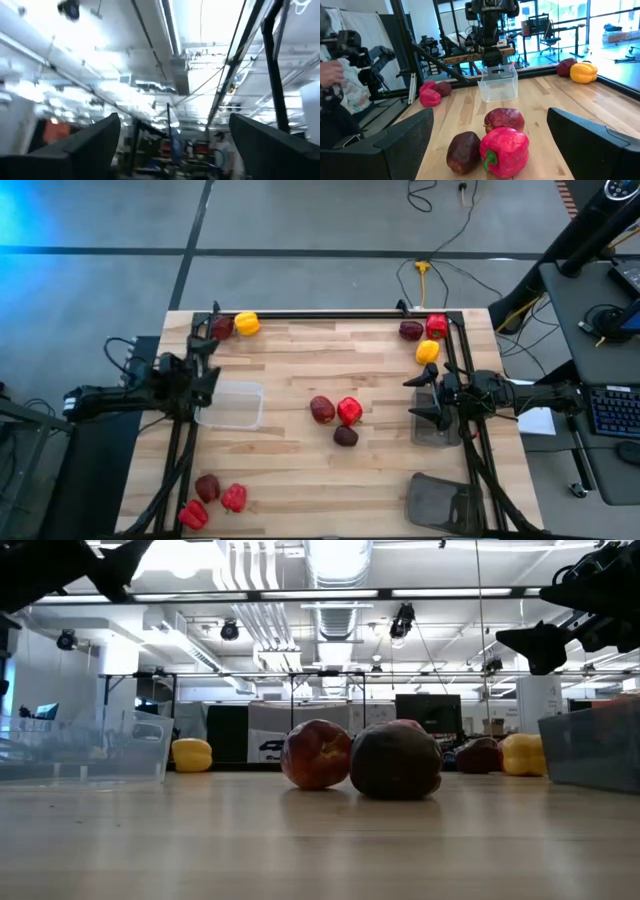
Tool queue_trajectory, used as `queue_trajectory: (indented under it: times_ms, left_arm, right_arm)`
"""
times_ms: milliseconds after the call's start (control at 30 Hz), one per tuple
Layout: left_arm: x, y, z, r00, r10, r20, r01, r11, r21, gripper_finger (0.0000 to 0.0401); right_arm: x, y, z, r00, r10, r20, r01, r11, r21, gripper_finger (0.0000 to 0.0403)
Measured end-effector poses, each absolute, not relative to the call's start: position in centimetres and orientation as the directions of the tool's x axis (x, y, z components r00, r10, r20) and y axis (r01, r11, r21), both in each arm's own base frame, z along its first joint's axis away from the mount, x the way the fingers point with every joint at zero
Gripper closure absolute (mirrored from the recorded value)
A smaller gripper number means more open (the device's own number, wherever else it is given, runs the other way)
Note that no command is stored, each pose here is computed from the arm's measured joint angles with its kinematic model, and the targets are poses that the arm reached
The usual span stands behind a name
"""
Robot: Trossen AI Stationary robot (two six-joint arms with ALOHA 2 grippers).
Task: Sort produce into baskets
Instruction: Put the center red apple in the transparent bin
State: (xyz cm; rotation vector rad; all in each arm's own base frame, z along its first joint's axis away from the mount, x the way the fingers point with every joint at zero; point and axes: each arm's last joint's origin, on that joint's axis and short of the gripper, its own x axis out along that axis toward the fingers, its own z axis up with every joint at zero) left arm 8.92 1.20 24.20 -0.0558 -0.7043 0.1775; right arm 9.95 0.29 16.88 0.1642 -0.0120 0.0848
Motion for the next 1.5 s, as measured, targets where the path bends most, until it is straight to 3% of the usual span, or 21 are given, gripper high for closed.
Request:
queue_trajectory:
  times_ms: [167,300,467,600,933,1033,1167,1267,1400,1500]
  left_arm:
    - [11.9,1.6,26.8,0.803,0.222,0.553,-0.083,0.961,-0.265,0.0046]
    - [14.8,1.8,29.6,0.855,0.200,0.478,-0.054,0.952,-0.301,0.0046]
    - [18.0,1.6,31.6,0.962,0.021,0.272,0.083,0.928,-0.364,0.0046]
    - [19.2,1.0,32.3,0.970,-0.212,0.122,0.243,0.898,-0.367,0.0046]
    - [24.1,1.1,32.3,0.973,-0.230,0.001,0.220,0.929,-0.298,0.0046]
    - [26.2,1.2,32.4,0.972,-0.231,-0.031,0.205,0.910,-0.361,0.0046]
    - [29.2,1.8,31.8,0.977,-0.132,-0.170,0.035,0.877,-0.480,0.0046]
    - [31.2,2.1,30.6,0.931,-0.078,-0.355,-0.121,0.854,-0.506,0.0046]
    - [31.5,1.9,29.0,0.719,0.117,-0.685,-0.518,0.749,-0.414,0.0046]
    - [30.8,0.6,28.5,0.539,0.284,-0.793,-0.755,0.581,-0.305,0.0046]
  right_arm:
    - [9.9,0.3,16.9,0.996,0.083,0.019,-0.085,0.983,0.163,0.0021]
    - [9.9,0.3,16.9,0.996,0.083,0.019,-0.085,0.983,0.163,0.0021]
    - [9.9,0.3,16.9,0.996,0.083,0.019,-0.085,0.983,0.163,0.0021]
    - [9.9,0.3,16.9,0.996,0.083,0.019,-0.085,0.983,0.163,0.0021]
    - [9.9,0.3,16.9,0.996,0.083,0.019,-0.085,0.983,0.163,0.0021]
    - [9.9,0.3,16.9,0.996,0.083,0.019,-0.085,0.983,0.163,0.0021]
    - [9.9,0.3,16.9,0.996,0.083,0.019,-0.085,0.983,0.163,0.0021]
    - [9.9,0.3,16.9,0.996,0.083,0.019,-0.085,0.983,0.163,0.0021]
    - [9.9,0.3,16.9,0.996,0.083,0.019,-0.085,0.983,0.163,0.0021]
    - [9.9,0.3,16.9,0.996,0.083,0.019,-0.085,0.983,0.163,0.0021]
